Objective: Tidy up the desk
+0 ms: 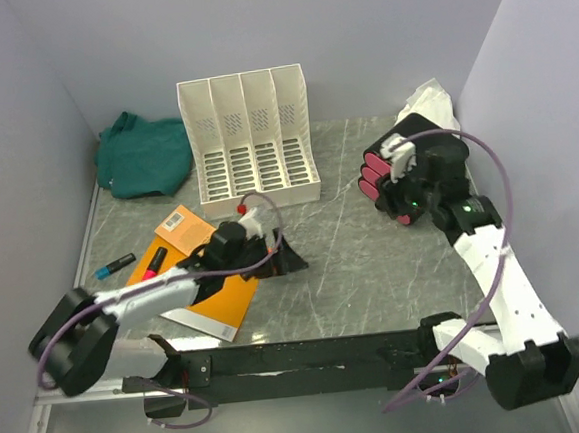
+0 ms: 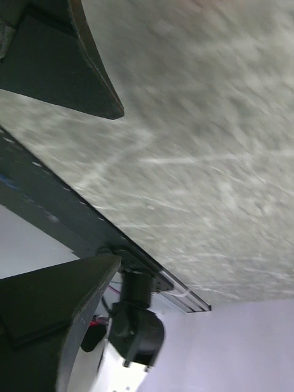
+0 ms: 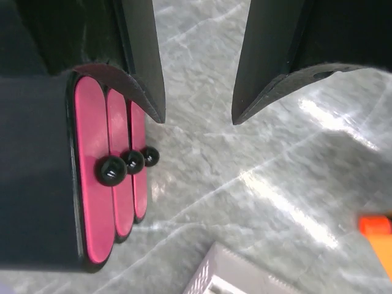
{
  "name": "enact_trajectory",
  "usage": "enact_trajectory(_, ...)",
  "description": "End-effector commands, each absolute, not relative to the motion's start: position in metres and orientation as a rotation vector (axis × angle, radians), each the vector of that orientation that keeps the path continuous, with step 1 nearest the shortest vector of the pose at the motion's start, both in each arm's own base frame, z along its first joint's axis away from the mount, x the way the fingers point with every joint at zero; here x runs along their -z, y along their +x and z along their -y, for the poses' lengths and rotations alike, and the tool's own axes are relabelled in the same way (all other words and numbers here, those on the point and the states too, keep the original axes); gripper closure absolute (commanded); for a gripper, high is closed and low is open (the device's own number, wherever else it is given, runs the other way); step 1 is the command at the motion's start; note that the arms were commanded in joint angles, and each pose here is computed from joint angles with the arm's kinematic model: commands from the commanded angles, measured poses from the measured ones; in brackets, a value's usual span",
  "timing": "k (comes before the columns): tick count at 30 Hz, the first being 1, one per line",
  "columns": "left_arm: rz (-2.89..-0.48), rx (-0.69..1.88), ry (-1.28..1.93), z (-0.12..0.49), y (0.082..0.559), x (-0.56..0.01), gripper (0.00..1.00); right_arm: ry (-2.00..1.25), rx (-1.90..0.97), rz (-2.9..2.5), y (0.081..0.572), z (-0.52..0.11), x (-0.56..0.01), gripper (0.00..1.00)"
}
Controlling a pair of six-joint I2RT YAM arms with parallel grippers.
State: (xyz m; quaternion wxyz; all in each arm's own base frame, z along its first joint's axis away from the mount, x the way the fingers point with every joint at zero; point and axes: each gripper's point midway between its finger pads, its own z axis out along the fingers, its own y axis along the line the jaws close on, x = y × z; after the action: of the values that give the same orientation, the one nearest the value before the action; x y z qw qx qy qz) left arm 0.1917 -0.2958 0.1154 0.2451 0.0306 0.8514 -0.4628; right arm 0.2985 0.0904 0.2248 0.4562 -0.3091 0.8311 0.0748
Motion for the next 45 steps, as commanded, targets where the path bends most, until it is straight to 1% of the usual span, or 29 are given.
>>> enact_trajectory(1, -2.138, 1.328, 0.208, 0.345, 0.227, -0.160, 0.01, -0.689, -0.429, -1.987, 0.276, -0.093, -0.235, 0.45)
enact_trajectory(2, -2.132, 1.325, 0.235, 0.359, 0.237, -0.160, 0.01, -0.676, -0.481, -1.966, 0.272, -0.094, -0.236, 0.45)
enact_trajectory(3, -2.133, 1.322, 0.245, 0.366, 0.243, -0.159, 0.01, -0.610, -0.482, -1.959, 0.272, -0.081, -0.236, 0.45)
enact_trajectory(9, -2.145, 1.355, 0.328, 0.421, 0.280, -0.143, 0.01, -0.489, -0.700, -1.860, 0.256, -0.073, -0.235, 0.45)
enact_trajectory(13, -2.149, 1.365, 0.369, 0.449, 0.301, -0.131, 0.02, -0.403, -0.668, -1.851, 0.258, -0.050, -0.238, 0.45)
enact_trajectory(18, -2.132, 1.406, 0.426, 0.490, 0.322, -0.117, 0.07, -0.326, -0.681, -1.848, 0.257, -0.035, -0.239, 0.45)
enact_trajectory(23, -2.135, 1.415, 0.436, 0.520, 0.344, -0.097, 0.12, -0.318, -0.677, -1.832, 0.254, -0.033, -0.241, 0.45)
enact_trajectory(28, -2.134, 1.399, 0.399, 0.536, 0.364, -0.084, 0.17, -0.308, -0.685, -1.833, 0.254, -0.031, -0.240, 0.45)
enact_trajectory(35, -2.090, 1.368, 0.325, 0.548, 0.389, -0.075, 0.30, -0.301, -0.701, -1.827, 0.253, -0.029, -0.239, 0.45)
enact_trajectory(38, -2.084, 1.343, 0.300, 0.550, 0.398, -0.069, 0.33, -0.294, -0.705, -1.826, 0.254, -0.026, -0.237, 0.45)
enact_trajectory(45, -2.071, 1.339, 0.307, 0.557, 0.402, -0.063, 0.37, -0.269, -0.701, -1.828, 0.255, -0.019, -0.234, 0.45)
